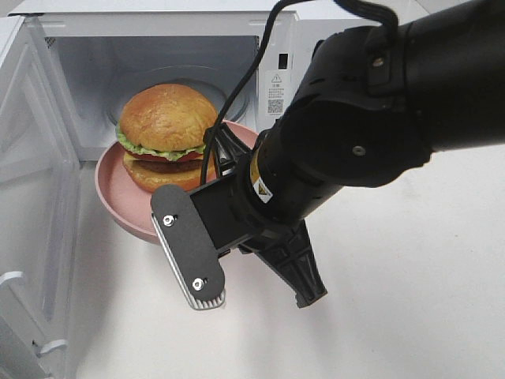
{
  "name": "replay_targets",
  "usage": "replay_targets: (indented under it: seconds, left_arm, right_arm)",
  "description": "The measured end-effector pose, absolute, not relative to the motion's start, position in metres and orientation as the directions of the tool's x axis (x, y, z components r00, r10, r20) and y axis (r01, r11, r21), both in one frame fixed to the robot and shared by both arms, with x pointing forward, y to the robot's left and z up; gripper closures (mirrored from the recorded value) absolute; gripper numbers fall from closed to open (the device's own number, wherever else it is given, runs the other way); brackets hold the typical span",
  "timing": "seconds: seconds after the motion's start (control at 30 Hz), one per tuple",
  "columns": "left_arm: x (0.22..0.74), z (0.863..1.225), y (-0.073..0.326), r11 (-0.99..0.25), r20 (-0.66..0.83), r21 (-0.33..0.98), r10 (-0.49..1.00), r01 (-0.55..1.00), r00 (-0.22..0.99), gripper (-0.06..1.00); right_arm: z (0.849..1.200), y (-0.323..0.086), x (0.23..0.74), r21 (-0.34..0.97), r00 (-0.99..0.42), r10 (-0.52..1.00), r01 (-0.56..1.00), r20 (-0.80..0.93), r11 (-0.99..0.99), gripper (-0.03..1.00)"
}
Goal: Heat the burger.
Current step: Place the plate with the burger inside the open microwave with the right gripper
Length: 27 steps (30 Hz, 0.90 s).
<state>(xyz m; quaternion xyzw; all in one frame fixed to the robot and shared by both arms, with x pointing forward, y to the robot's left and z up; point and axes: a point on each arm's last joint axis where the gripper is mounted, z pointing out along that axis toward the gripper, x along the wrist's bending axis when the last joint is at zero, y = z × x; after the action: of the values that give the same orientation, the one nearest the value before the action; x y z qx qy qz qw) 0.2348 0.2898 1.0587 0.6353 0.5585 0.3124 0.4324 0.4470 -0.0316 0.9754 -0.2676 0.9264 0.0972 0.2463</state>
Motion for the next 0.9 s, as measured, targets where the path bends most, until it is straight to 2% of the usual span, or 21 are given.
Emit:
replay_targets:
  seconds: [0.9]
  left_arm:
    - [0.235,1.059,0.290,-0.002,-0.086,0.898,0.980,0.439,0.181,-0.05]
  right_arm:
    - [0.959,0.004,0.491,0.066,-0.759,-0.393,-0.494,-0.520,0.867,0.93]
